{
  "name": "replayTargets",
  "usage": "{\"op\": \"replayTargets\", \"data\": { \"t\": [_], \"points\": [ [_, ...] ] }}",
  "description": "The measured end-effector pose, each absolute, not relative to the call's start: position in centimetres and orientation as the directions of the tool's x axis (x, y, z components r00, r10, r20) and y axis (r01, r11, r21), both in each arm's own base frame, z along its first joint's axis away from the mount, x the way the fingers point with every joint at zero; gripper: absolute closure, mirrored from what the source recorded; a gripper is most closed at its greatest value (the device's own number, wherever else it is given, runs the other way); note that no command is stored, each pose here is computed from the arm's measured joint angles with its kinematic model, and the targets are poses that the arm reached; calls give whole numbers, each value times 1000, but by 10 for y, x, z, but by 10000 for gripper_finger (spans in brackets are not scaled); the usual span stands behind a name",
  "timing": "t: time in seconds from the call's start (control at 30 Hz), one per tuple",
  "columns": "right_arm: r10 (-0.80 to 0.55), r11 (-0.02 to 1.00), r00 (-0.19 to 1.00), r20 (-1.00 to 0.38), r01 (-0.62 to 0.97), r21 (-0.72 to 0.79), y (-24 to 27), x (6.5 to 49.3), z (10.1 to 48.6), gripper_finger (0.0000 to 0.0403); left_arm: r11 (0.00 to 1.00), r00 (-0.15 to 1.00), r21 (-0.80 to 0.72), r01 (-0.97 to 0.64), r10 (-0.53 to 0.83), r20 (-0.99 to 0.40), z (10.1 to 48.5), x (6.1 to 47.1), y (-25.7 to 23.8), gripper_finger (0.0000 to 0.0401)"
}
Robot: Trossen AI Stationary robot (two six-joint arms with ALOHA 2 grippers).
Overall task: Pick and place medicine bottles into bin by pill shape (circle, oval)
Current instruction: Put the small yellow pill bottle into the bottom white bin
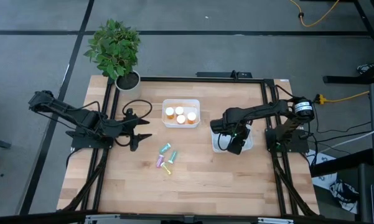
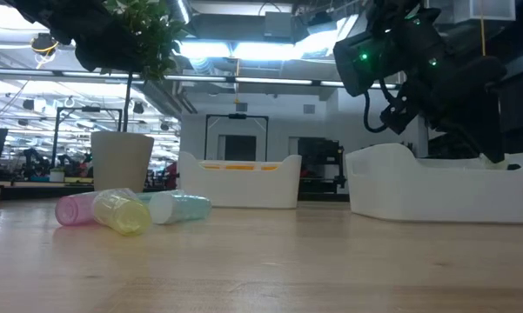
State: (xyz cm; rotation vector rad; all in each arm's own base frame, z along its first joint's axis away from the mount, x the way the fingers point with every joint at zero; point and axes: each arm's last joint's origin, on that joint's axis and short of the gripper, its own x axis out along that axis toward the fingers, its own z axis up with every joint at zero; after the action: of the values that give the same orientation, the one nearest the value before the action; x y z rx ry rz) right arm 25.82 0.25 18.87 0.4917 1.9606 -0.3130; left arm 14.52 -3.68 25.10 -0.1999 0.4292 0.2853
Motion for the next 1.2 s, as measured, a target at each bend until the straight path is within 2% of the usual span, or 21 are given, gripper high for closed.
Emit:
{"op": "replayTargets", "data": {
  "t": [0.4, 1.2],
  "points": [
    [264, 824, -378, -887, 567, 3, -15, 255, 190, 283, 941, 871, -130, -313, 229, -435, 251, 145, -37, 120],
    [286, 798, -328, -900, 601, 34, -18, 259, 188, 283, 941, 871, -130, -313, 229, -436, 251, 145, -37, 120]
  ]
}}
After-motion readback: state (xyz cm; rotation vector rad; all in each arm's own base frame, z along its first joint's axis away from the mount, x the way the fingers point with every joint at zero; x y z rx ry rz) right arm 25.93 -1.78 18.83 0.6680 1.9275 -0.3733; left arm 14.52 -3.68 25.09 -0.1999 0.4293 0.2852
